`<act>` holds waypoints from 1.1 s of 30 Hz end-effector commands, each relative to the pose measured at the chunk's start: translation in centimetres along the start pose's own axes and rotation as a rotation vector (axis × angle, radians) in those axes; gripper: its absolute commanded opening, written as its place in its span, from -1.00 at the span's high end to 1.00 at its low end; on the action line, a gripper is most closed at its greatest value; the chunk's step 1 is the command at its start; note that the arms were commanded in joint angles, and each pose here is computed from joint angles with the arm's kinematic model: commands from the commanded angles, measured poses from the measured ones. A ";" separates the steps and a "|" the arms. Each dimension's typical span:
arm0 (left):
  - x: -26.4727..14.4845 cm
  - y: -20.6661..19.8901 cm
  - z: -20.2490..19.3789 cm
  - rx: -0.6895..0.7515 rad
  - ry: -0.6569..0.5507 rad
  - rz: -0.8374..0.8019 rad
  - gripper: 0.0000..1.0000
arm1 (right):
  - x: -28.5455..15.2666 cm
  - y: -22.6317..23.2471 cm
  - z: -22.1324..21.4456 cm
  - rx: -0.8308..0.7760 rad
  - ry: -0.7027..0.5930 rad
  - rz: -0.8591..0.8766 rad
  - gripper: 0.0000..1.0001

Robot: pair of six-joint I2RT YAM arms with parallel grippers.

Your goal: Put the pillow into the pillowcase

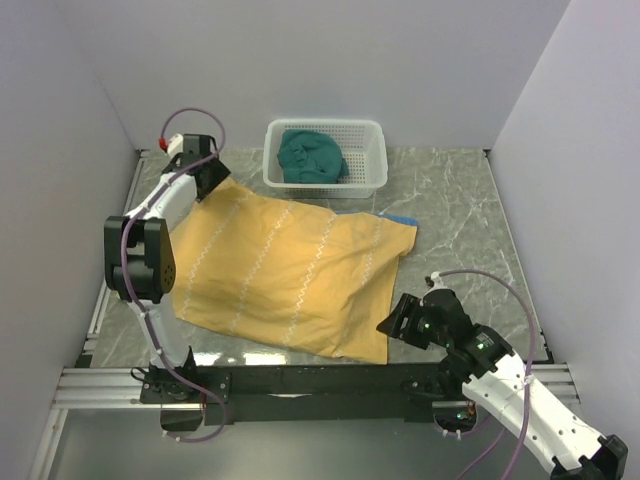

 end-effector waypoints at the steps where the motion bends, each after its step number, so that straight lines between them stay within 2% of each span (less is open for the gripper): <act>1: 3.0 1.1 2.6 -0.007 -0.012 0.022 -0.47 | 0.1 -1.6 -1.7 -0.008 0.107 -0.063 -0.38; 5: 6.0 2.3 2.2 0.025 0.006 0.044 -0.63 | 0.7 -1.5 -2.2 -0.043 0.153 -0.068 -0.38; 7: 7.7 2.5 1.0 0.040 0.047 0.037 -0.63 | 1.3 -2.1 -3.1 -0.043 0.200 -0.085 -0.36; 9: 9.6 4.1 0.5 0.028 0.086 0.036 -0.60 | 1.9 -2.0 -4.0 -0.054 0.236 -0.084 -0.33; 13: 11.1 4.3 -0.2 0.035 0.072 -0.005 -0.47 | 2.4 -1.7 -5.0 -0.081 0.265 -0.092 -0.19; 15: 11.5 4.5 -0.4 0.018 0.092 -0.010 -0.27 | 2.5 -1.5 -5.1 -0.082 0.272 -0.092 -0.13; 16: 11.5 4.5 -0.4 0.014 0.095 -0.017 -0.16 | 2.5 -1.4 -5.1 -0.085 0.272 -0.097 -0.02; 17: 11.7 4.6 -0.3 0.010 0.094 -0.014 0.14 | 2.4 -1.4 -5.0 -0.090 0.268 -0.101 0.03; 18: 11.9 4.6 0.0 0.006 0.092 -0.005 0.29 | 2.2 -1.3 -4.9 -0.100 0.265 -0.103 0.11; 19: 12.1 4.7 0.1 0.008 0.096 0.006 0.44 | 1.8 -1.2 -4.7 -0.102 0.265 -0.121 0.32; 20: 12.1 5.0 0.2 0.008 0.110 0.024 0.78 | 1.5 -1.2 -4.4 -0.115 0.249 -0.133 0.48; 21: 12.3 5.1 0.9 0.003 0.104 0.036 0.95 | 1.0 -0.8 -4.0 -0.117 0.226 -0.120 0.59; 22: 12.3 5.4 1.3 -0.012 0.099 0.045 0.98 | 0.4 0.0 -3.6 -0.121 0.206 -0.103 0.78; 24: 12.1 6.4 2.9 -0.048 0.064 0.040 0.99 | -0.9 -0.1 -3.0 -0.120 0.166 -0.122 1.00; 28: 11.4 9.3 6.5 -0.182 0.012 0.046 0.99 | -3.5 -0.3 -2.7 -0.087 0.160 -0.151 1.00; 33: 10.0 12.2 10.5 -0.292 -0.068 0.049 0.99 | -3.8 -1.5 -3.7 -0.042 0.211 -0.161 1.00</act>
Point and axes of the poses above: each gripper's point midway between its finger pads, its own x axis out along the fingers, its own y axis along the line the jaws close on, z = x × y, the point moved 7 cm from there along -x, back along the fingers, and after that the axes turned 8 degrees about x, right-handed, at the moved point
